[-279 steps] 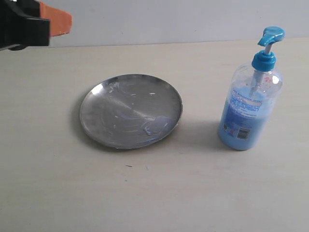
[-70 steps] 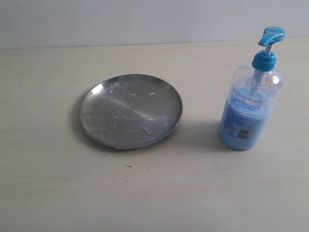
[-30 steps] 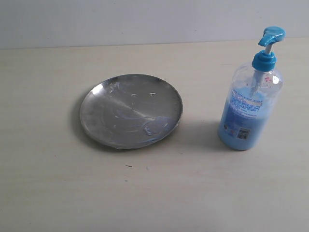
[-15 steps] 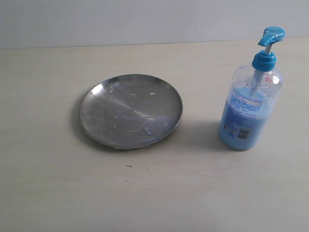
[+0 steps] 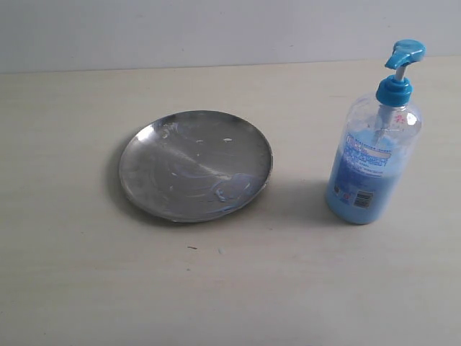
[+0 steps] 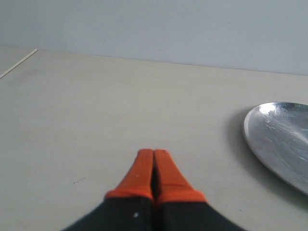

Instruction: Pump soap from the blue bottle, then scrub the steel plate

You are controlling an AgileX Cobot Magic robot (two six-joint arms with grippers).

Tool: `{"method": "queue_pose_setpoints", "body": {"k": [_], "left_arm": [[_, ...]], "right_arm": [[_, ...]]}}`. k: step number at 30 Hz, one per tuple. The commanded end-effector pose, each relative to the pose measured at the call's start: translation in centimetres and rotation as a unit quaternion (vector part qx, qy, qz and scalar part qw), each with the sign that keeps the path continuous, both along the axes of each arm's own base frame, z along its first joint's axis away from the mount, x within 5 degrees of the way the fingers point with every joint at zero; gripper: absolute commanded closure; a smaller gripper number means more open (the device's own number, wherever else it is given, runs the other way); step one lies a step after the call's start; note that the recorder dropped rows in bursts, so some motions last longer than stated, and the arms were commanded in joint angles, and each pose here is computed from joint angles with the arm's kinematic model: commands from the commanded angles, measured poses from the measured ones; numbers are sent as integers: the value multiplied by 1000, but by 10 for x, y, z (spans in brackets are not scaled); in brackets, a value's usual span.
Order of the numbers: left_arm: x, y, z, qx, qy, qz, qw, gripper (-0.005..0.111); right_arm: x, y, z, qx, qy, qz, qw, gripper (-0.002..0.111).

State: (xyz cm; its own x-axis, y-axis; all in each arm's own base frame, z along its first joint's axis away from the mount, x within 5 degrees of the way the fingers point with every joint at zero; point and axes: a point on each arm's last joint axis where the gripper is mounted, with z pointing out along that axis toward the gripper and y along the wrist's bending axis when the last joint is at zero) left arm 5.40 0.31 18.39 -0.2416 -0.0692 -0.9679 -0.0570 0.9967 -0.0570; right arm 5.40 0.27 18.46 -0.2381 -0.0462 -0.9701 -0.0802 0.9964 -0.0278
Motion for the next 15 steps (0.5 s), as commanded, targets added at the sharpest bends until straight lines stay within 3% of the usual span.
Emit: {"method": "queue_pose_setpoints", "body": {"k": [1,15], "left_arm": [[0,0,0,1,-5,1,1000,107],[0,0,0,1,-5,1,1000,107]], "right_arm": [[0,0,0,-1,-9,-2,1000,108],[0,0,1,1,-10,-2,1000,108]]}}
